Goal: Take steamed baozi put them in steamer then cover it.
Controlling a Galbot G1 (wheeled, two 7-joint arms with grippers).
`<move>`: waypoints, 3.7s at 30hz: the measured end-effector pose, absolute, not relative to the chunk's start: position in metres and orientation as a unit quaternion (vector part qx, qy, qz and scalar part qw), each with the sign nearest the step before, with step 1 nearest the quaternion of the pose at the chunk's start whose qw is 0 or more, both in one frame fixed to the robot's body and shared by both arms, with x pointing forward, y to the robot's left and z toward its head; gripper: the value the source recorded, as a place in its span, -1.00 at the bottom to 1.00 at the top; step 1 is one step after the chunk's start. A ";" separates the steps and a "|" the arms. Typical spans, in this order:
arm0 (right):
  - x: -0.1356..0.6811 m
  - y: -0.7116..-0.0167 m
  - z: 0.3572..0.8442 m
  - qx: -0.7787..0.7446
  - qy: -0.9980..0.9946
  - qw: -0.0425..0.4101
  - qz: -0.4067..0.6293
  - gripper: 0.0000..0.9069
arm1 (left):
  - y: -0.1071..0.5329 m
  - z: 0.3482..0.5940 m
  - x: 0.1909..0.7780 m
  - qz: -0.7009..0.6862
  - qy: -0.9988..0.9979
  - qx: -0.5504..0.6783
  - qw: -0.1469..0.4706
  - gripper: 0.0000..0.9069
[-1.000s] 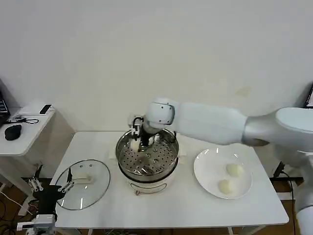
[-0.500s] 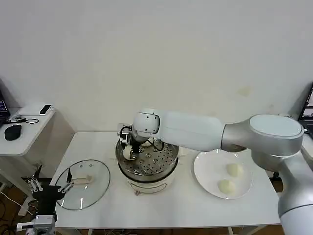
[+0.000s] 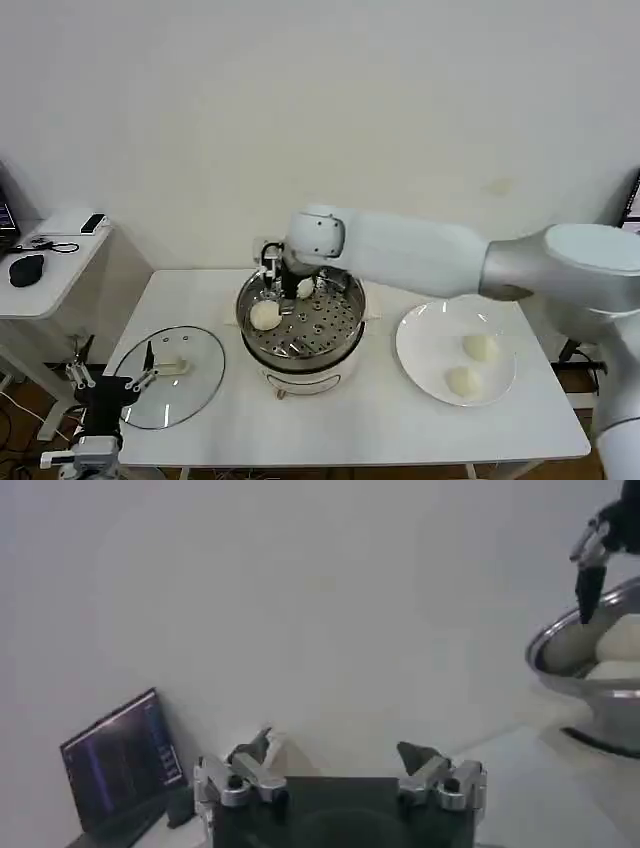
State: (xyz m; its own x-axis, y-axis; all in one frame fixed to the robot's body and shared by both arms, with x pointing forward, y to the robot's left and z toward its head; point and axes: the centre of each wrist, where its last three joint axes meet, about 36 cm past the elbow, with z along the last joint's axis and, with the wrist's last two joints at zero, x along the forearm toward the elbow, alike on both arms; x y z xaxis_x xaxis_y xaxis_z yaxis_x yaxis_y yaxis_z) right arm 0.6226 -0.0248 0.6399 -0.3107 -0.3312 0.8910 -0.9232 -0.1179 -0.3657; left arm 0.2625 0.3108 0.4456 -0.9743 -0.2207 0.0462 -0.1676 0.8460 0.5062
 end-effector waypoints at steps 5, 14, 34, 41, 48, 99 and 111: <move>0.621 -0.075 0.664 0.507 -0.600 0.278 0.554 1.00 | 0.314 0.448 0.265 -0.260 -0.959 0.098 0.051 1.00; 0.604 -0.183 0.666 0.493 -0.576 0.294 0.583 1.00 | 0.320 0.445 0.269 -0.260 -0.959 0.090 0.062 1.00; 0.532 -0.348 0.563 0.490 -0.538 0.357 0.585 1.00 | 0.316 0.425 0.270 -0.252 -0.960 0.085 0.085 1.00; 0.517 -0.364 0.523 0.500 -0.532 0.378 0.569 1.00 | 0.317 0.422 0.267 -0.257 -0.958 0.088 0.091 1.00; 0.515 -0.370 0.499 0.504 -0.529 0.392 0.559 1.00 | 0.318 0.420 0.265 -0.257 -0.957 0.090 0.094 1.00; 0.597 -0.352 0.561 0.464 -0.589 0.373 0.546 0.38 | 0.318 0.421 0.269 -0.263 -0.956 0.096 0.086 1.00; 0.642 -0.250 0.662 0.482 -0.589 0.264 0.592 0.38 | 0.320 0.425 0.265 -0.262 -0.956 0.104 0.084 1.00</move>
State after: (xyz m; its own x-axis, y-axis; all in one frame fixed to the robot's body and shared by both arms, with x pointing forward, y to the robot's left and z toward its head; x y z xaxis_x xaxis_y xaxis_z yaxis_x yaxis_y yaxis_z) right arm 0.6416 -0.2500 0.6617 -0.3958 -0.2546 0.8823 -0.8809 -0.1663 -0.4431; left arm 0.2653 0.3200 0.4250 -0.9642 -0.2428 0.1069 -0.1542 0.8408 0.5189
